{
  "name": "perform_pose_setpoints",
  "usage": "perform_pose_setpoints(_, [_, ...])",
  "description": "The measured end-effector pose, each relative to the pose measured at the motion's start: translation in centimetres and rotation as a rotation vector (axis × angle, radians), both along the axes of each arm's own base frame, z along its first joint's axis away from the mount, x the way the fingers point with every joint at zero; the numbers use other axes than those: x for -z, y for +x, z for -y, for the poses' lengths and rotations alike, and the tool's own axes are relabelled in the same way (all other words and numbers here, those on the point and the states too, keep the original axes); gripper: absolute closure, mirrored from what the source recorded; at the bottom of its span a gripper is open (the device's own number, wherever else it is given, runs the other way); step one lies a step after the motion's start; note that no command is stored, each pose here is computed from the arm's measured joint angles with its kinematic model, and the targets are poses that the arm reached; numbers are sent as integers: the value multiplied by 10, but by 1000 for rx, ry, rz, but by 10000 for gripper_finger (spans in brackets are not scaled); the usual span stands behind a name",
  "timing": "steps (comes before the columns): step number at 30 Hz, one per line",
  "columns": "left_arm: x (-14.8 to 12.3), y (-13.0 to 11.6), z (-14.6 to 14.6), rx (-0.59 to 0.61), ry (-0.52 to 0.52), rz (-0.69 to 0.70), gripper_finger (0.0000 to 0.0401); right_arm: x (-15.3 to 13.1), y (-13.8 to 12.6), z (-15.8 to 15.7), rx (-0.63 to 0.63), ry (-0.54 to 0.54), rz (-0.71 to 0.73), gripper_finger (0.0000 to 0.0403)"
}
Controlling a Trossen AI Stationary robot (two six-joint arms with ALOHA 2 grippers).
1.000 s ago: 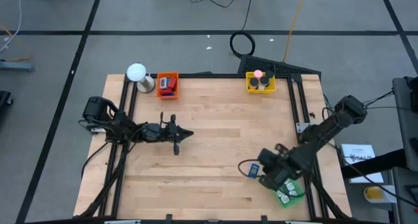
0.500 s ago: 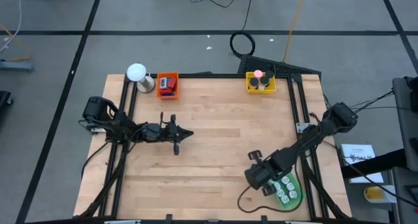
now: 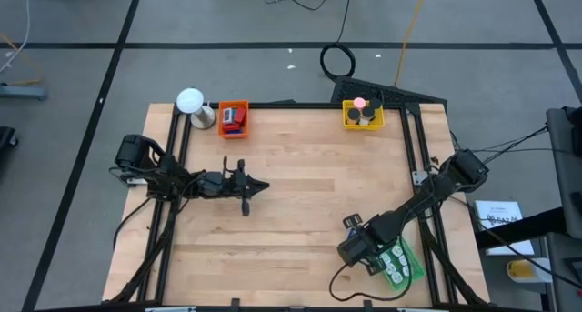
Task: Pick & Place Office items
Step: Put the blue digital clock into the orange bin
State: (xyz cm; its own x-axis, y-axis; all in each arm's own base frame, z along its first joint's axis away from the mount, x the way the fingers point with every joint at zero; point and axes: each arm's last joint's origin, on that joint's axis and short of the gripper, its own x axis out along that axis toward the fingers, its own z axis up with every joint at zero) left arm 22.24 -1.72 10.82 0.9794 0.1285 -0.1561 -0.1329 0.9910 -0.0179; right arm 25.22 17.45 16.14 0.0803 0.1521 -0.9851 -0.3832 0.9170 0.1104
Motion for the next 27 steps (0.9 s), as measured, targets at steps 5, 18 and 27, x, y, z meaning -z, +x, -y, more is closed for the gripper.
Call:
perform_pose_setpoints(5, [0, 0, 0, 0, 0, 0, 375, 0, 5, 6, 36, -60, 53, 402])
perform_pose_setpoints(18, [0, 0, 0, 0, 0, 0, 375, -12, 23, 43, 531, -93, 126, 372])
perform_pose_setpoints(27, [0, 0, 0, 0, 0, 1, 375, -17, 3, 33, 525, -108, 9, 210])
